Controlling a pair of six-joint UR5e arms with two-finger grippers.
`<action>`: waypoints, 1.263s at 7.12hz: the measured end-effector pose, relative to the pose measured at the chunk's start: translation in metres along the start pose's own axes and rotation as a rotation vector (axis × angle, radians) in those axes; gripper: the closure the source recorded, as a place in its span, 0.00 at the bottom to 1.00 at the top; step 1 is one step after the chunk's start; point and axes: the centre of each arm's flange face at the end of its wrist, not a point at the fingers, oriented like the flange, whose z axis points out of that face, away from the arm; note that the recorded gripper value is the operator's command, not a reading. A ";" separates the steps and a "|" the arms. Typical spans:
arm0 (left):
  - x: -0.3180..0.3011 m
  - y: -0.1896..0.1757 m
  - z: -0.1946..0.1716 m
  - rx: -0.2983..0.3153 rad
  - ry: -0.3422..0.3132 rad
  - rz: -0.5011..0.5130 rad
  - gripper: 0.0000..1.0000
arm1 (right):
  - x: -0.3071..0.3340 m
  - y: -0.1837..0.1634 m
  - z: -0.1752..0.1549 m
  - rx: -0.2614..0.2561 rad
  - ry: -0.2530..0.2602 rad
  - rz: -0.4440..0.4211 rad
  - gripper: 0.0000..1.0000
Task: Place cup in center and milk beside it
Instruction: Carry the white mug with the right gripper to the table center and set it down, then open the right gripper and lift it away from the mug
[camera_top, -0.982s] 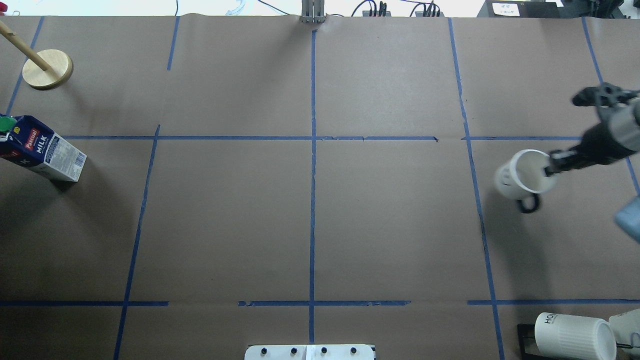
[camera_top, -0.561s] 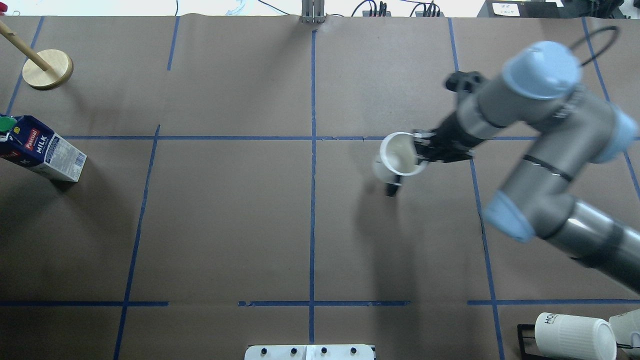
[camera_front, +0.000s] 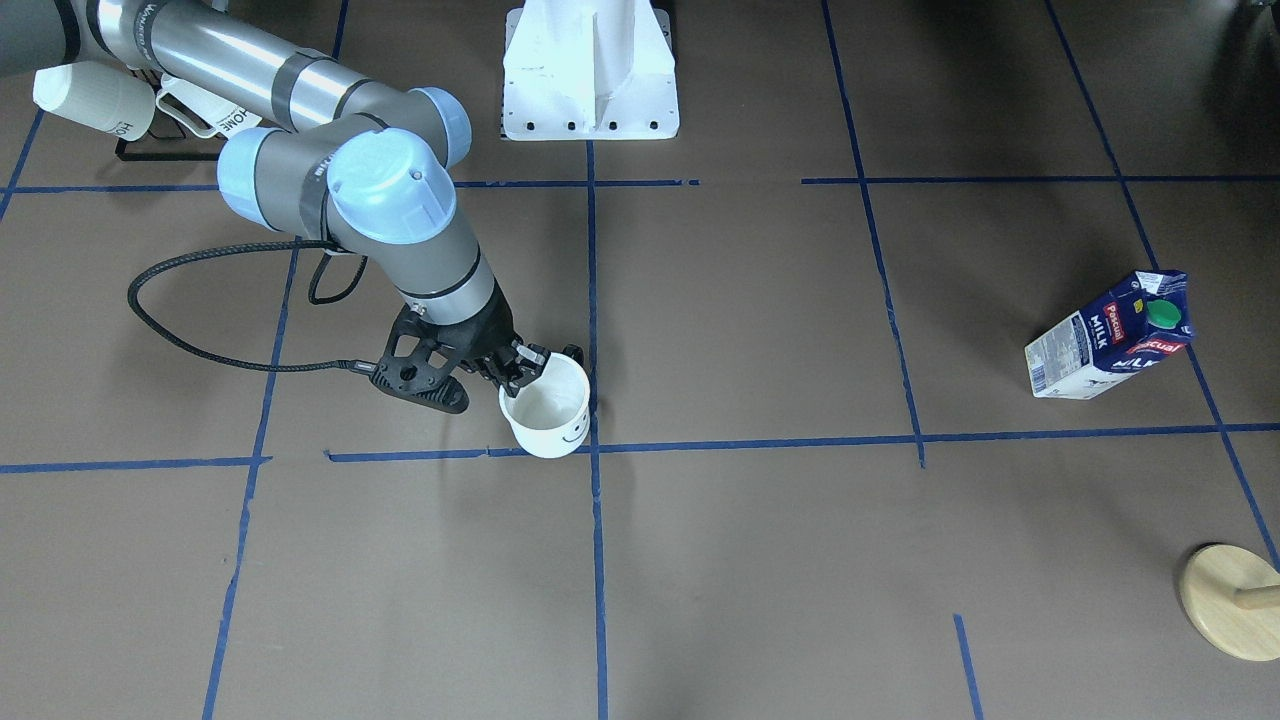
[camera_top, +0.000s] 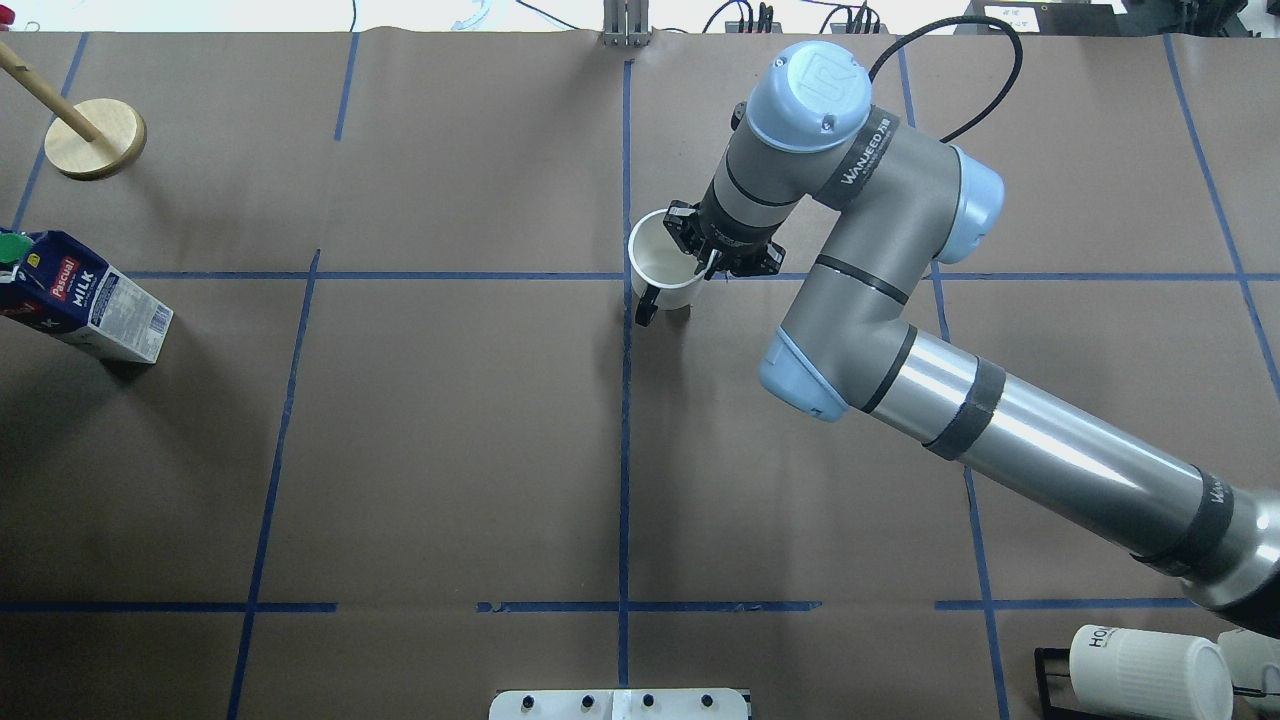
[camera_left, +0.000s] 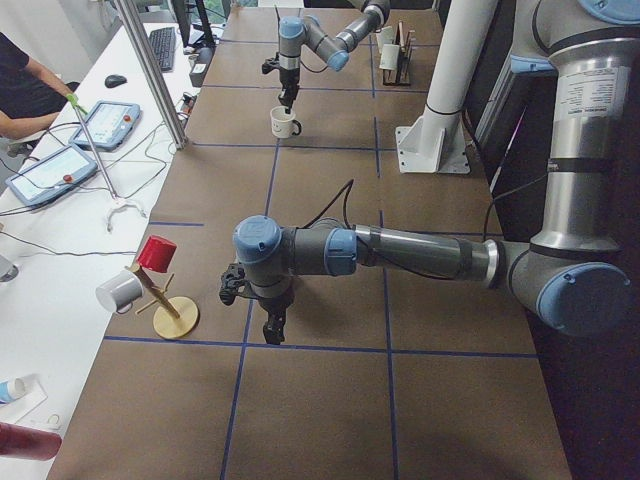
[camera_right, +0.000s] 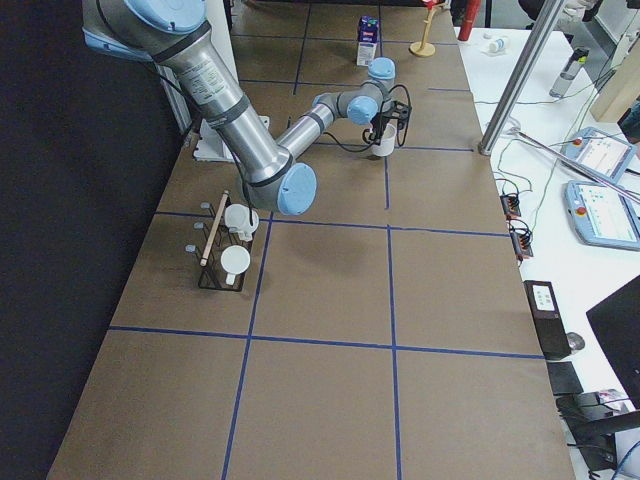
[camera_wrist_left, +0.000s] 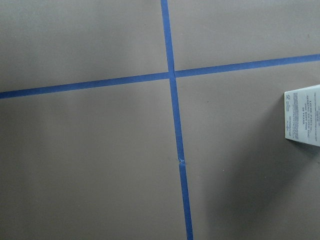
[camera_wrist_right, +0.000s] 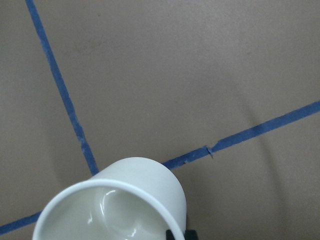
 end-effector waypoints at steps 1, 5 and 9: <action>0.001 0.000 0.000 0.002 0.009 0.000 0.00 | -0.001 0.002 0.005 0.001 0.005 0.000 0.94; 0.005 -0.001 -0.004 0.011 0.015 0.007 0.00 | -0.006 0.016 0.013 -0.013 -0.007 -0.016 0.68; 0.030 -0.007 -0.019 0.042 0.023 0.050 0.00 | -0.009 0.028 0.011 -0.029 -0.036 -0.037 0.00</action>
